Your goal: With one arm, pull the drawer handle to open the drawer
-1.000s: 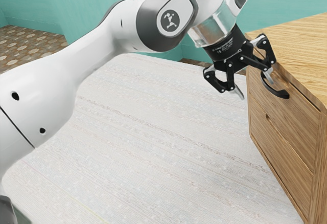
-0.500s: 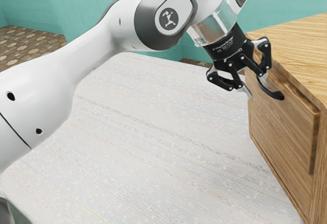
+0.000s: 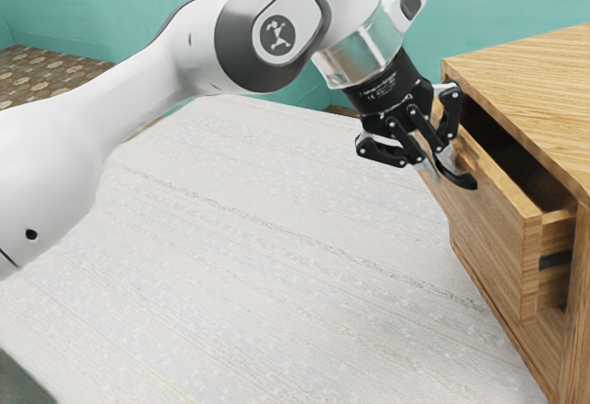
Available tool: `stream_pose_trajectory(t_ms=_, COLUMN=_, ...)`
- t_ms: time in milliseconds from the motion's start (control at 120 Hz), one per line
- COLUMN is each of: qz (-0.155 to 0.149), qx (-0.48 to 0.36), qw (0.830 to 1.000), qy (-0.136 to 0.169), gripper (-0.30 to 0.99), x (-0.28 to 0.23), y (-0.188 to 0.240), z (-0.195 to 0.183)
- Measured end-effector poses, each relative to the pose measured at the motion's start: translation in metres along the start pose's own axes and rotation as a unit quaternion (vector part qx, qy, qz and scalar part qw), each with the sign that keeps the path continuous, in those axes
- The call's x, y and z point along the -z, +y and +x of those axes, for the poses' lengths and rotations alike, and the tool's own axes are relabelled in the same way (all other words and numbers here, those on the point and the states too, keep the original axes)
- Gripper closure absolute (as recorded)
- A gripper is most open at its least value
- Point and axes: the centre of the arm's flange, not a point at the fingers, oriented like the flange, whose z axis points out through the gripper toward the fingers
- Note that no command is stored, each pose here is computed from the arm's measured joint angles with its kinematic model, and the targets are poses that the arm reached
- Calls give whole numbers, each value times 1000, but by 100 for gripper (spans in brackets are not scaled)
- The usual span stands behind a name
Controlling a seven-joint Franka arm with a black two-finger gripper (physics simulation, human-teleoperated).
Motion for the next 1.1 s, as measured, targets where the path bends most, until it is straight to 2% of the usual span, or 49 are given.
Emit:
stream_pose_trajectory(t_ms=500, qz=1, qx=15, qw=1000, qy=-6, gripper=79, x=16, y=-27, z=-9)
stream_pose_trajectory(t_ms=1100, qz=-9, qx=30, qw=1000, qy=1, gripper=79, x=37, y=-66, z=-19)
